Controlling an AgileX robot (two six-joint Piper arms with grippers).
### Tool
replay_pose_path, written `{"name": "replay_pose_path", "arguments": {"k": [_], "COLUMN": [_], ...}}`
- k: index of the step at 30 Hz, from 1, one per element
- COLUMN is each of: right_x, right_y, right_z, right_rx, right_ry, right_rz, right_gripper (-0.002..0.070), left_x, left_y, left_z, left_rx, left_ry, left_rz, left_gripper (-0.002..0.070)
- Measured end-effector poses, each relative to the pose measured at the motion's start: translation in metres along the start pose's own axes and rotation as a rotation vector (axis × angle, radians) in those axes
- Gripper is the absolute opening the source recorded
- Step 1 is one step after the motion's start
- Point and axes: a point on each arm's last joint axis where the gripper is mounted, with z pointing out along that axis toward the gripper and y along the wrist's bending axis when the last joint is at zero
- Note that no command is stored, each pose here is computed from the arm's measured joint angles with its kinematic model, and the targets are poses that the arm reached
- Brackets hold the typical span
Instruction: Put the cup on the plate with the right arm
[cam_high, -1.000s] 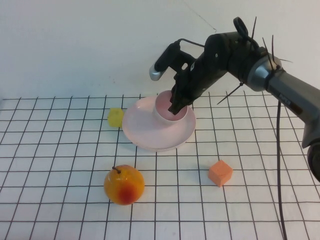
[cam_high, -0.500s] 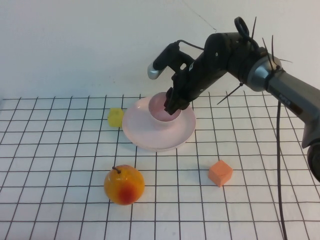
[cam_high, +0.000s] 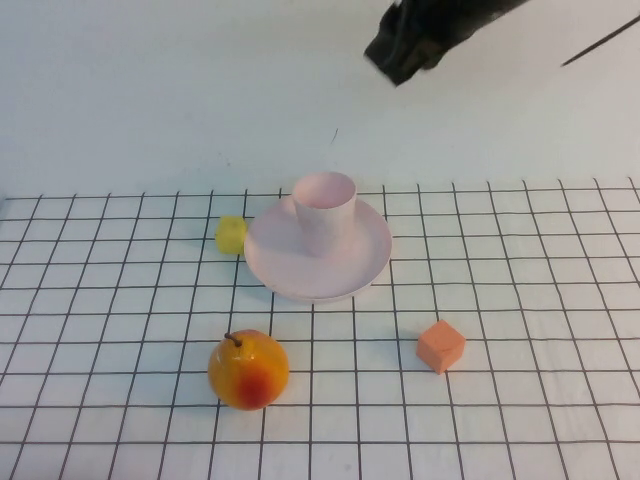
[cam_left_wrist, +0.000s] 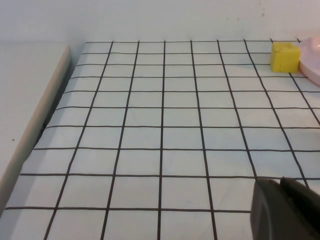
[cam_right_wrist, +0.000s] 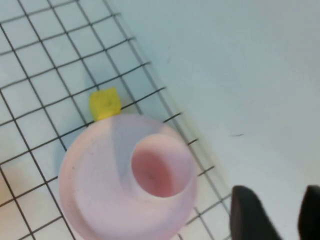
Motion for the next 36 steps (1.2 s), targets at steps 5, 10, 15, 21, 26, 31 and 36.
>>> {"name": "replay_pose_path", "arguments": {"k": [5,10,15,21,26,31,36], "right_x": [-0.006,0.011,0.023,0.029,0.043,0.073,0.126], "right_y": [0.007,0.019,0.035,0.043,0.051,0.078,0.103], "right_z": [-0.112,-0.179,-0.227,-0.256,-0.278,-0.329,-0.327], "right_rx": [0.178,0.317,0.359,0.391,0.424,0.567,0.663], "right_ry": [-0.051,-0.054,-0.103,-0.117,-0.086,-0.355,-0.526], "right_rz": [-0.025,0.090,0.138,0.109,0.120,0.122,0.172], "right_gripper": [0.0036,0.0006,0.0001,0.0001,0.0001,0.0001,0.0001], "left_x": [0.000,0.000,0.000,0.000,0.000,0.000,0.000], "left_y": [0.000,0.000,0.000,0.000,0.000,0.000,0.000], "left_z": [0.000,0.000,0.000,0.000,0.000,0.000,0.000], "left_rx": [0.000,0.000,0.000,0.000,0.000,0.000,0.000], "left_ry": [0.000,0.000,0.000,0.000,0.000,0.000,0.000], "left_rz": [0.000,0.000,0.000,0.000,0.000,0.000,0.000], "left_gripper": [-0.0003,-0.0003,-0.0003,-0.0003,-0.0003,-0.0003,-0.0003]}}
